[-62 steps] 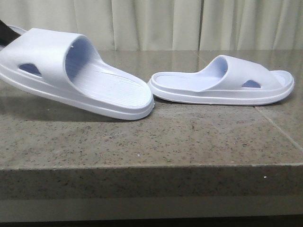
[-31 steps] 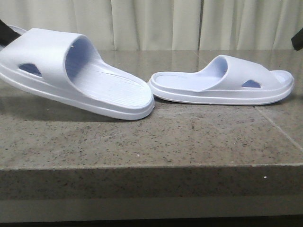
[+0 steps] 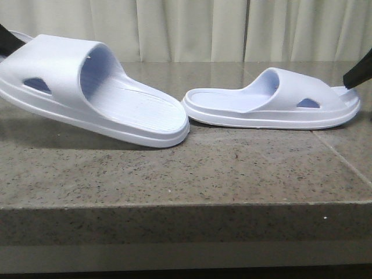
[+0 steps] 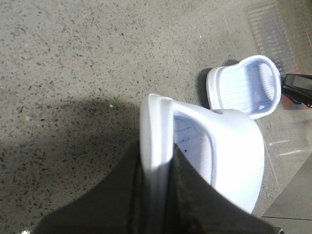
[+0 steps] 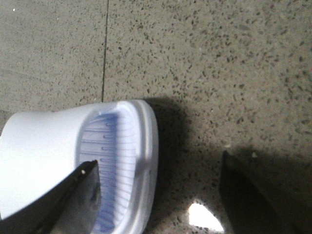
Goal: Insert blue slippers together front up
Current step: 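Grasp the second slipper heel with the right gripper and lift it, then bring both held slippers together, stacking the right one onto the left one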
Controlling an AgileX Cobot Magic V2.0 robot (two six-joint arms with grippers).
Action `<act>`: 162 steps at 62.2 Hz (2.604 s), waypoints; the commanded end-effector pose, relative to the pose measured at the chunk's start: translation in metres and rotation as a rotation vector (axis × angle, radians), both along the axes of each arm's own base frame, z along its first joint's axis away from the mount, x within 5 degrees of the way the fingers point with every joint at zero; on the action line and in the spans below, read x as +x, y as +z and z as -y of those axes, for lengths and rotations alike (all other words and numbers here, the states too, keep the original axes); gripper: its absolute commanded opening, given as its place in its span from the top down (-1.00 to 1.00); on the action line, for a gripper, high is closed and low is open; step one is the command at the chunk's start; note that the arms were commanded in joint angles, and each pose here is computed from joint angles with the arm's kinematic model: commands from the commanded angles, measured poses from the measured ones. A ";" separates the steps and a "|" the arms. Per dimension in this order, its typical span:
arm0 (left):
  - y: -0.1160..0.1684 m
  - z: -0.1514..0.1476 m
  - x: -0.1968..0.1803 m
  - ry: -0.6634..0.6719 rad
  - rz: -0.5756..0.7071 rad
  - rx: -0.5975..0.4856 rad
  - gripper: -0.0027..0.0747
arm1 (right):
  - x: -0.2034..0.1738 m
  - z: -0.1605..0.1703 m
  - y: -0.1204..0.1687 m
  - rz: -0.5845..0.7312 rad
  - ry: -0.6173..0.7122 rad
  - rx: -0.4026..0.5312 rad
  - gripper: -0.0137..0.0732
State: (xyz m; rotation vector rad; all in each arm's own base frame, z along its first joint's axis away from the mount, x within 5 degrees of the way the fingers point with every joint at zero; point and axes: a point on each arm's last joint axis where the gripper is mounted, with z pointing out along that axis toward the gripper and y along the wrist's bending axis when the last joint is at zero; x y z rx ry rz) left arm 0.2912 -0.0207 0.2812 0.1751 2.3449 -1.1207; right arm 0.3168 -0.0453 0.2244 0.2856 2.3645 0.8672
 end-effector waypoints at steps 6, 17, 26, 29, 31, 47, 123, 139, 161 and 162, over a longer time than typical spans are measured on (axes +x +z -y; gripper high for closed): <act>0.023 0.005 -0.003 0.004 0.075 -0.054 0.98 | 0.010 -0.015 0.009 0.044 0.049 0.018 -0.56; 0.023 0.005 -0.003 0.004 0.075 -0.054 0.98 | 0.011 -0.027 0.006 0.033 0.094 0.004 -0.12; 0.023 0.005 -0.003 0.004 0.075 -0.054 0.98 | 0.011 -0.028 0.006 0.033 0.097 0.003 0.20; 0.023 0.005 -0.003 0.004 0.075 -0.054 0.98 | 0.011 -0.028 0.006 0.033 0.099 0.004 0.26; 0.023 0.005 -0.003 0.004 0.075 -0.054 0.98 | 0.011 -0.029 0.006 0.032 0.101 0.005 0.28; 0.023 0.005 -0.003 0.004 0.075 -0.054 0.98 | 0.011 -0.029 0.006 0.030 0.108 0.010 0.28; 0.014 0.098 0.023 0.045 0.100 -0.285 0.98 | -0.072 0.024 0.127 0.358 -0.120 0.057 0.84; -0.018 0.101 0.038 0.057 0.019 -0.274 0.98 | -0.069 0.018 0.124 0.347 -0.103 0.069 0.84; -0.019 0.081 0.035 -0.020 -0.003 -0.300 0.98 | -0.050 -0.019 0.091 0.258 -0.040 0.090 0.84; -0.020 0.079 0.035 -0.019 -0.005 -0.299 0.98 | -0.050 -0.020 0.091 0.257 -0.036 0.092 0.84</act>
